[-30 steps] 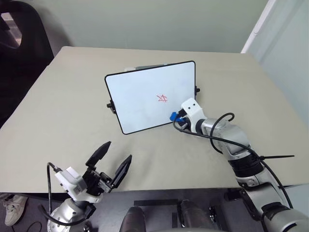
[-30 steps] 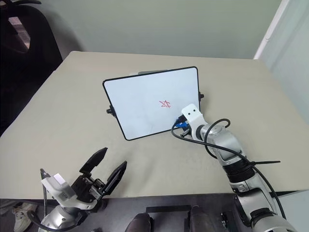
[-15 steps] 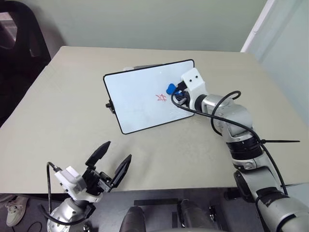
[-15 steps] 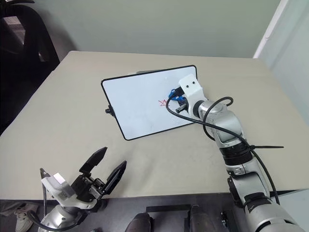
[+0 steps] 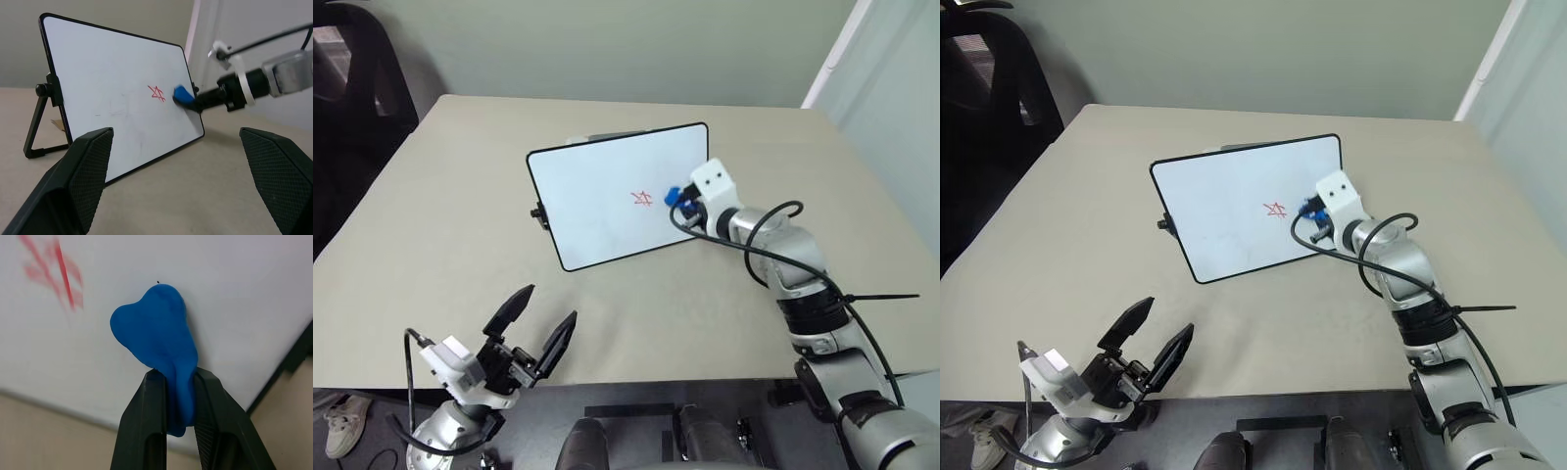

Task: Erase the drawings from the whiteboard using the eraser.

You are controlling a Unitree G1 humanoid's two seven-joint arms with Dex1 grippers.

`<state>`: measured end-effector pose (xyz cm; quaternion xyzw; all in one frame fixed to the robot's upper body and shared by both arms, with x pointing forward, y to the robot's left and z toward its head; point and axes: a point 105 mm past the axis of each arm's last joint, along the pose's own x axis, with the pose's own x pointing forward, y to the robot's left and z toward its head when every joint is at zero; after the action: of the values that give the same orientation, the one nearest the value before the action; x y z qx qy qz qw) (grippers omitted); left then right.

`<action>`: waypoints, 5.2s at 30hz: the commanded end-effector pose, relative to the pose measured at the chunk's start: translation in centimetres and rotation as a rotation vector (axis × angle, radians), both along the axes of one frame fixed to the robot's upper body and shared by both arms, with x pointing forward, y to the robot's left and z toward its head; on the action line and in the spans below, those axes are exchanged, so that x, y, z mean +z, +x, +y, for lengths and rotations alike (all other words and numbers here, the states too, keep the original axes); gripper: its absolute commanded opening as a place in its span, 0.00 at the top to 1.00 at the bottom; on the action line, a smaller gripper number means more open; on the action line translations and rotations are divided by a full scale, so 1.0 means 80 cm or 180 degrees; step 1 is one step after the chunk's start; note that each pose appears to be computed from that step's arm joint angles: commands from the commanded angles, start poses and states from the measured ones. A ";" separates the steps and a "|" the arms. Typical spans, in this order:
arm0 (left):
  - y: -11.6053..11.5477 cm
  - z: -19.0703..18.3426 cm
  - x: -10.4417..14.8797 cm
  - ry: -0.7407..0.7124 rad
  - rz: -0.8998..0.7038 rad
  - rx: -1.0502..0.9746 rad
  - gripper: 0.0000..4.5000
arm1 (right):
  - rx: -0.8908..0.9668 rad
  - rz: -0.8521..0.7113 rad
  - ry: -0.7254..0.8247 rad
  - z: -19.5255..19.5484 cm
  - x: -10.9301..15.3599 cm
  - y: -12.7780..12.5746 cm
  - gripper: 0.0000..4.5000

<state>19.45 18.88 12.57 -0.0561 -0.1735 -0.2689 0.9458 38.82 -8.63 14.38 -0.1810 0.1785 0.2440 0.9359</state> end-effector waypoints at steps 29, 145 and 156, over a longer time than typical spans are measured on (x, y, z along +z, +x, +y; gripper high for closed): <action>0.000 0.005 0.006 0.0005 -0.0063 0.0016 0.00 | 0.0587 -0.0681 0.0089 0.072 0.114 -0.019 0.90; -0.002 -0.003 0.013 0.0009 -0.0128 -0.0031 0.00 | 0.1201 0.0172 -0.0460 0.063 0.038 -0.057 0.90; -0.001 0.002 0.014 0.0016 -0.0128 0.0006 0.00 | 0.0986 -0.0068 -0.0268 0.065 0.064 -0.031 0.90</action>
<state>19.55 18.94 12.90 -0.0524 -0.1784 -0.2700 0.9448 35.95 -2.52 19.03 -0.2431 0.1588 0.3957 0.8713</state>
